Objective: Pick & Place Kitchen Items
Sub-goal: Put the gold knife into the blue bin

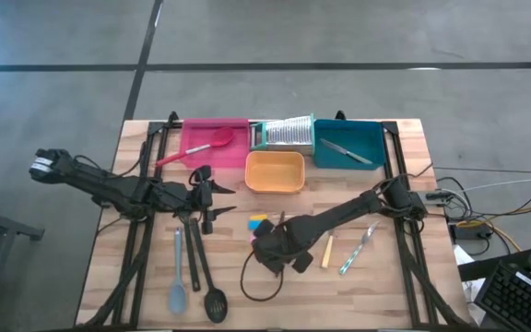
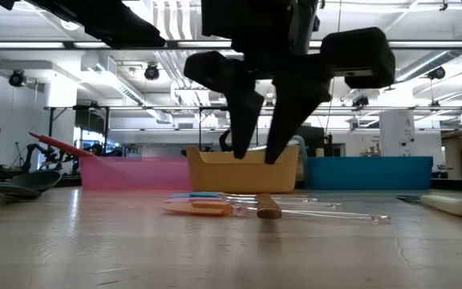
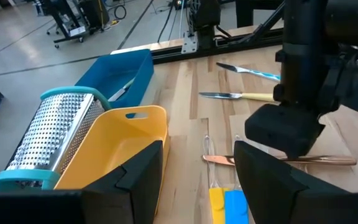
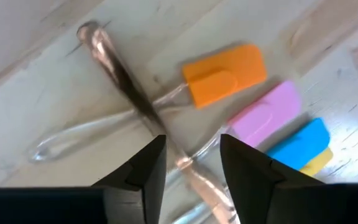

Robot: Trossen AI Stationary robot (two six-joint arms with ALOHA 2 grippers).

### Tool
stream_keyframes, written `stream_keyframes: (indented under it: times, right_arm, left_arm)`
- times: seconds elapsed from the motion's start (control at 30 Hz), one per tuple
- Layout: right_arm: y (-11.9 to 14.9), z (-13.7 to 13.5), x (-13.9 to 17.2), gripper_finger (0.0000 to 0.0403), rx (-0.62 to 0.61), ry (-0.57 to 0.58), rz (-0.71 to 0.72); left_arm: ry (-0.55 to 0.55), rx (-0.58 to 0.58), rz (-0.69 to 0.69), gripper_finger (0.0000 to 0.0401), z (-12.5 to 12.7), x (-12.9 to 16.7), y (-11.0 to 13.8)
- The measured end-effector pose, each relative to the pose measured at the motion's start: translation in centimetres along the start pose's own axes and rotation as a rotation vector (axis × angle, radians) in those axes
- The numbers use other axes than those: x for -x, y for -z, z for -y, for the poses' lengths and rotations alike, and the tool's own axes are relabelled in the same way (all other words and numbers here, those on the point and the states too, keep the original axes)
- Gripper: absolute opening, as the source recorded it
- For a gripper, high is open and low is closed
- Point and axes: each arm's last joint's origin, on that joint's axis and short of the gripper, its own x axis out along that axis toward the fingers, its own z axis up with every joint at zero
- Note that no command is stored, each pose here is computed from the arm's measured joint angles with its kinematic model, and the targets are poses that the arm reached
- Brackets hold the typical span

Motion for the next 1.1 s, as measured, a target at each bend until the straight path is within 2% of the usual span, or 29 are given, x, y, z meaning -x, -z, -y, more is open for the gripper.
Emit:
stream_keyframes:
  times: [0.2, 0.37, 0.83, 1.1]
  right_arm:
    - [0.7, -0.5, -0.5, 0.0174, 0.007, -0.046, -0.054]
    - [0.7, -0.6, -1.0, 0.0179, 0.010, -0.042, -0.038]
    - [0.7, -1.0, -2.8, 0.0134, 0.022, -0.042, 0.052]
    - [1.2, -1.5, -3.8, 0.0123, 0.016, -0.052, 0.049]
  left_arm:
    - [0.000, 0.000, -0.001, 0.0202, 0.0, 0.0, 0.0]
    - [0.000, -0.001, -0.001, 0.0202, 0.0, 0.0, 0.0]
    - [0.000, 0.000, -0.001, 0.0202, 0.0, 0.0, 0.0]
    - [0.000, -0.001, -0.001, 0.0202, 0.0, 0.0, 0.0]
